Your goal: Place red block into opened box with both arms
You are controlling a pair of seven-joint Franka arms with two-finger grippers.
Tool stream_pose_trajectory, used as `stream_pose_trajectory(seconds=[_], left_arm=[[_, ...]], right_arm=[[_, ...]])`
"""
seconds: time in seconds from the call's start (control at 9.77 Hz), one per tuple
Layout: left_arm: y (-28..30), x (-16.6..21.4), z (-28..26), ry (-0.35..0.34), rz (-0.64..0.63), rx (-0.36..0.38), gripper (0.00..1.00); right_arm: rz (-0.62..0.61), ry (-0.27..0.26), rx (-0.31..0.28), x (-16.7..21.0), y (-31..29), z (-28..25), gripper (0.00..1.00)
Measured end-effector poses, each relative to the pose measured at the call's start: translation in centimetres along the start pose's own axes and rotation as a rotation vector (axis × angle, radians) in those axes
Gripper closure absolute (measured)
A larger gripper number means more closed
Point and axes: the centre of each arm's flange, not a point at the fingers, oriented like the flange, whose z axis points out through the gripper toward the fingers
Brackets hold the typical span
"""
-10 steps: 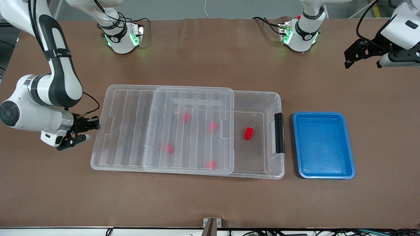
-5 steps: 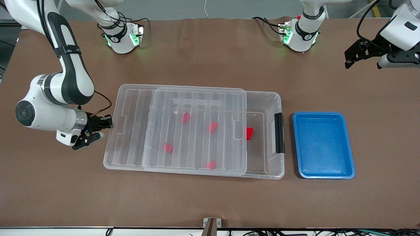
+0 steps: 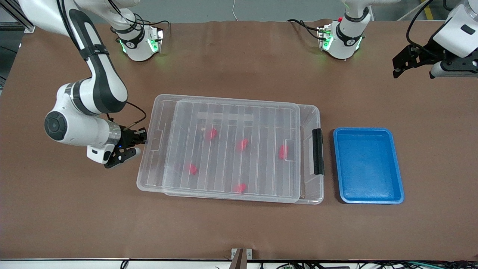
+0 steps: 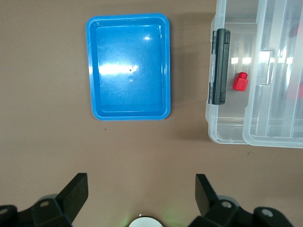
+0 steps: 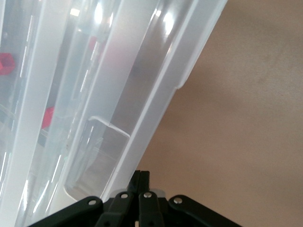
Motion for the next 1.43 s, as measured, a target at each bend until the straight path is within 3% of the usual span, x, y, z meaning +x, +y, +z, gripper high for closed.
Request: stream_pose_trajectory(seconds=[1.23, 1.43], left_arm=[[0.4, 0.0, -0.3, 0.010, 0.011, 0.000, 0.00], [0.4, 0.0, -0.4, 0.011, 0.011, 0.000, 0.00]], right_arm=[[0.049, 0.016, -0.016, 1.4, -4.8, 0.8, 0.96], [0.150, 0.039, -0.018, 0.9, -2.6, -3.3, 0.71]])
